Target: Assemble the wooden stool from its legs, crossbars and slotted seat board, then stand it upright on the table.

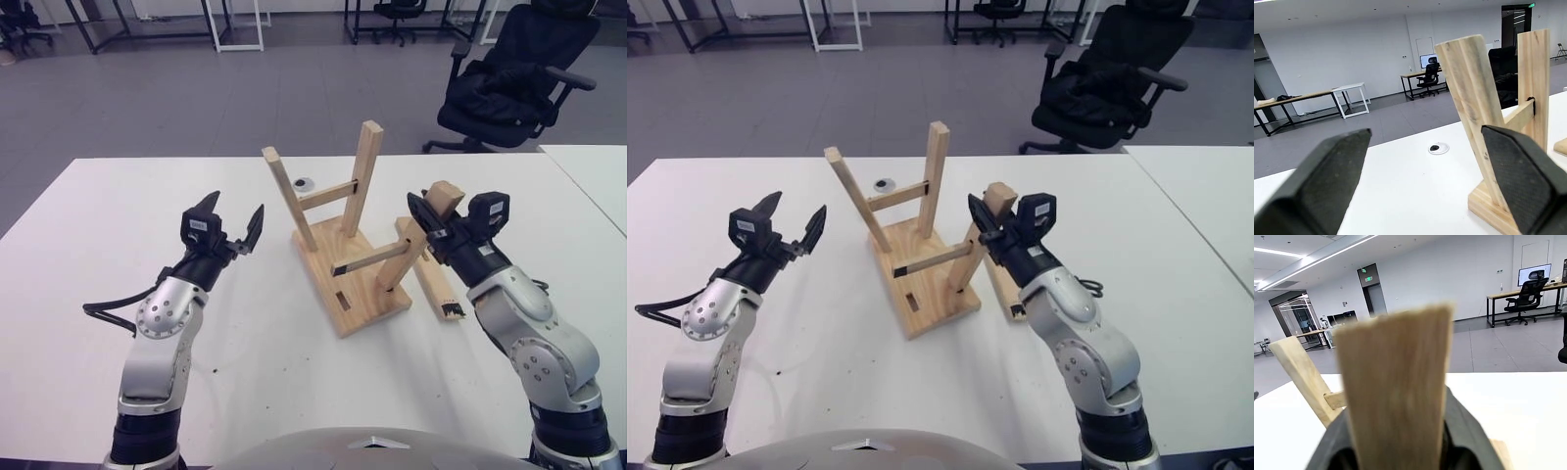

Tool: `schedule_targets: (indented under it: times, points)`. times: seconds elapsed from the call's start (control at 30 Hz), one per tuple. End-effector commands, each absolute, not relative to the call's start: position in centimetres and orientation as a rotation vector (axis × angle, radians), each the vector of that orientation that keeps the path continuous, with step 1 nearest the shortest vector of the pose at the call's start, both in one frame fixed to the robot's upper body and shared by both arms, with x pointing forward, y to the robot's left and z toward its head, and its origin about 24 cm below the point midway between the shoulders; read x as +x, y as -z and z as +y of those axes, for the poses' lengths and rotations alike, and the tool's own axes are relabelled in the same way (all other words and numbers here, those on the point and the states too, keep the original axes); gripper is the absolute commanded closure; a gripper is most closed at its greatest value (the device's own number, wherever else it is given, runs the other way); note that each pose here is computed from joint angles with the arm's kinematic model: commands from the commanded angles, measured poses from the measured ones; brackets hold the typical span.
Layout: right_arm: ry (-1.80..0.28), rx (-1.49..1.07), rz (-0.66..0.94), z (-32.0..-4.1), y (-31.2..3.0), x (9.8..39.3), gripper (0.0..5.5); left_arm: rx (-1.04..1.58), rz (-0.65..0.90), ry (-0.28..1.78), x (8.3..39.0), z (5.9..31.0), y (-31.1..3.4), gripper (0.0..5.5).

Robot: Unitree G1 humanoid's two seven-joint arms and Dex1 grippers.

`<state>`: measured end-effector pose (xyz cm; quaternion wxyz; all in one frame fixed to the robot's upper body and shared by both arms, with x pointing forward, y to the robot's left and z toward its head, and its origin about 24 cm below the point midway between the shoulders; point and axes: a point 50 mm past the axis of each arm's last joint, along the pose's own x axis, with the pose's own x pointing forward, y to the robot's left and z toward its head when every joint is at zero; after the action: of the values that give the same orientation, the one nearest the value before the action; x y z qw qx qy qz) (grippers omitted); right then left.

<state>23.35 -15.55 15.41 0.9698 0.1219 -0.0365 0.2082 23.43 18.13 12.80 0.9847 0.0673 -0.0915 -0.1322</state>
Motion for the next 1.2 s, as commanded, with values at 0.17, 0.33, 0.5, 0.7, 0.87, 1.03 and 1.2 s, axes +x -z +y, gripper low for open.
schedule_targets:
  times: [0.17, 0.33, 0.5, 0.7, 0.87, 1.03, 1.2]
  points:
    - [-0.554, 0.187, -0.289, -16.4, -22.8, 25.3, 2.42, 0.126, -0.218, 0.263, 24.3, 17.3, -13.2, 1.37]
    - [-0.468, 0.355, -0.372, -20.7, -25.5, 26.0, 1.36, 0.107, -0.2, 0.252, 23.9, 16.8, -12.3, 1.37]
    - [-0.262, 0.279, 0.026, -24.1, -14.3, 26.9, 1.01, 0.103, -0.161, 0.298, 24.7, 15.2, -10.9, 1.37]
    - [-0.271, 0.228, 0.387, -23.1, -5.8, 25.0, 1.01, 0.046, 0.017, 0.43, 27.2, 14.0, -7.3, 1.37]
    - [-0.281, 0.171, 0.451, -21.7, -4.4, 24.8, 1.01, 0.111, 0.079, 0.484, 29.2, 14.8, -6.1, 1.37]
    - [-0.198, 0.062, 0.575, -21.9, -3.4, 24.1, 1.19, 0.157, 0.087, 0.479, 30.8, 15.9, -5.8, 1.37]
    - [-0.247, -0.011, 0.632, -21.3, -3.8, 23.8, 2.04, 0.169, 0.106, 0.568, 32.4, 16.9, -5.1, 1.37]
